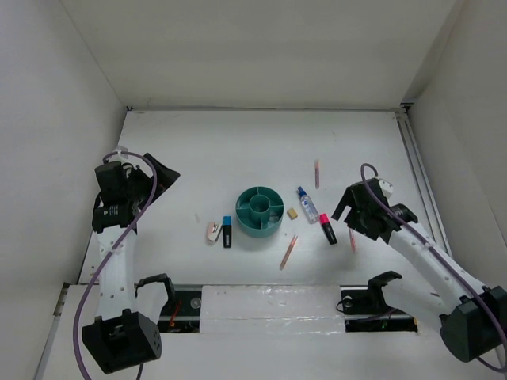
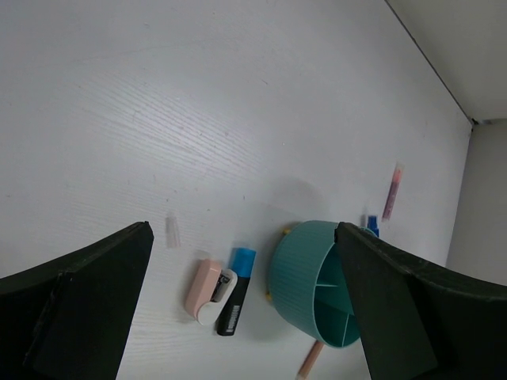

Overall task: Sort the stationery into containers
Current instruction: Pick up the pen from the center of the board.

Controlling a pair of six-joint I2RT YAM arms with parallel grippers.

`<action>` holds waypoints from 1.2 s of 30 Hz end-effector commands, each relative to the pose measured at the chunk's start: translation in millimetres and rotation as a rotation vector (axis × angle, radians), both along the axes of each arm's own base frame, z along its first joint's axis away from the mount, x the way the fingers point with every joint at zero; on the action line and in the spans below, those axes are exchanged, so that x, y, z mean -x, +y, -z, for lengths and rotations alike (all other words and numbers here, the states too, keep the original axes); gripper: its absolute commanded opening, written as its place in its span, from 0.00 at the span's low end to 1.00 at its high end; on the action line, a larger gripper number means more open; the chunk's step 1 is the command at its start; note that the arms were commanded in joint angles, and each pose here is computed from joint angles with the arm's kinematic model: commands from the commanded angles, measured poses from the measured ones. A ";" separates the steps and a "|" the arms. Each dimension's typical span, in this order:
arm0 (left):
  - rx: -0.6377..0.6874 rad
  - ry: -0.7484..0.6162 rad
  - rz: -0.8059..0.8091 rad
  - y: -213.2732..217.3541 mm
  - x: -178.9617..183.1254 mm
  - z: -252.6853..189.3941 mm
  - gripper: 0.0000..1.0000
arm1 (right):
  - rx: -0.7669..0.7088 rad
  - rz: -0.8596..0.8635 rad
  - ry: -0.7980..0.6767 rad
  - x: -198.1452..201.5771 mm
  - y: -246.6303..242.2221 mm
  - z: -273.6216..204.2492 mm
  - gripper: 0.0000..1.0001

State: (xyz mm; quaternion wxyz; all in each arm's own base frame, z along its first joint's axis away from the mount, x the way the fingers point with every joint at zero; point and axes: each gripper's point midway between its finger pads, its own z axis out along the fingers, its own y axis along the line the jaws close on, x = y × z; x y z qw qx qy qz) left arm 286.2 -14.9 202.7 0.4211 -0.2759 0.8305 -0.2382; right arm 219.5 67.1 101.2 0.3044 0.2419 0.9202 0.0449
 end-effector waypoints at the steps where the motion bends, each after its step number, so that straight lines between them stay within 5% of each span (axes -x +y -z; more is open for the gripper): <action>1: -0.004 -0.051 0.051 -4.9 -4.4 -9.0 1.00 | -0.046 0.047 -0.079 -22.1 2.1 -3.5 1.00; 36: 0.019 -0.097 0.127 -16.3 -1.0 -15.1 1.00 | -0.120 0.109 0.220 -16.3 -9.5 71.7 0.87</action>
